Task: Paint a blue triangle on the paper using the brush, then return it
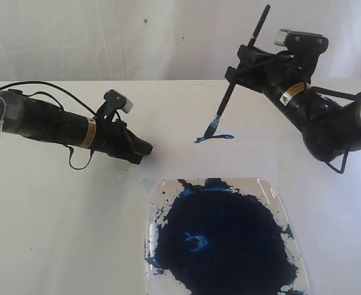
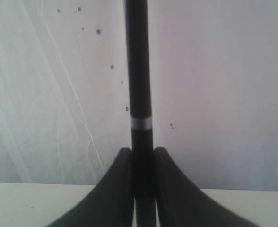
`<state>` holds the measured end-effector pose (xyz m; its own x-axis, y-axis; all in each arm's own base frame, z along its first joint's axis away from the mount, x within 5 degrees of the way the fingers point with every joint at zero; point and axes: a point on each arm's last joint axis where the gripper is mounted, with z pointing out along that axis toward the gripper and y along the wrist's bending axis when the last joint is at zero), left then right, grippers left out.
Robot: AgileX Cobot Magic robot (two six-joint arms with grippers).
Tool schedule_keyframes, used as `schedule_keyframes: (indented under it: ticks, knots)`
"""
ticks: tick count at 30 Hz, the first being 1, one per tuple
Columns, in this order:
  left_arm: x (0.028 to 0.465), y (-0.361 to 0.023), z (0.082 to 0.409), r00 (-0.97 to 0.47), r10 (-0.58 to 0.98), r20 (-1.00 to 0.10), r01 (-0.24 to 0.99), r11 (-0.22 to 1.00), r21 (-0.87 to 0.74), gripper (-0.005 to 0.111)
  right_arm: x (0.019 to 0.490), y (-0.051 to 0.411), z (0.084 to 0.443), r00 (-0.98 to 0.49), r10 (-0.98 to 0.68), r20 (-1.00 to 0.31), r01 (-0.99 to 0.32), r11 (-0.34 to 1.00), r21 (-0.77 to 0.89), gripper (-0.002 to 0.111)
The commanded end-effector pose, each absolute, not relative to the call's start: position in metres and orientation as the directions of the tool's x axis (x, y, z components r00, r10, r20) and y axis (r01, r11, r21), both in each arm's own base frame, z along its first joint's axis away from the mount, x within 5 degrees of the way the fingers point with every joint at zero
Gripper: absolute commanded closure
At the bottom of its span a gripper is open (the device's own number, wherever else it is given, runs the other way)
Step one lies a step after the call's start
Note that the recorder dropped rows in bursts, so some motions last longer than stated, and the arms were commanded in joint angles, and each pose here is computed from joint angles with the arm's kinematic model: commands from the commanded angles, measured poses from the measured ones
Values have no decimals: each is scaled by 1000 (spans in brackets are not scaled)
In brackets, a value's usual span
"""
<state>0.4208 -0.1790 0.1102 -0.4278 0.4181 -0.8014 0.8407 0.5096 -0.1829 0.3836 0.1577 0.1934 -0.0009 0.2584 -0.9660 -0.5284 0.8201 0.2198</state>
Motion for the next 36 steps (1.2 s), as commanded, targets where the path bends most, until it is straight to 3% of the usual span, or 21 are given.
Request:
schedule_keyframes:
  ticks: [1, 22, 36]
  knots:
    - [420, -181, 108, -422, 437, -794, 845, 506, -171, 107, 384, 157, 197, 10, 231, -973, -519, 833, 192, 108]
    - [420, -181, 108, -422, 437, -794, 845, 506, -171, 107, 387, 147, 197, -24, 131, -991, -434, 892, 129, 108]
    - [420, -181, 108, -422, 437, -794, 845, 508, -170, 107, 382, 141, 220, 20, 114, -993, -405, 909, 97, 108]
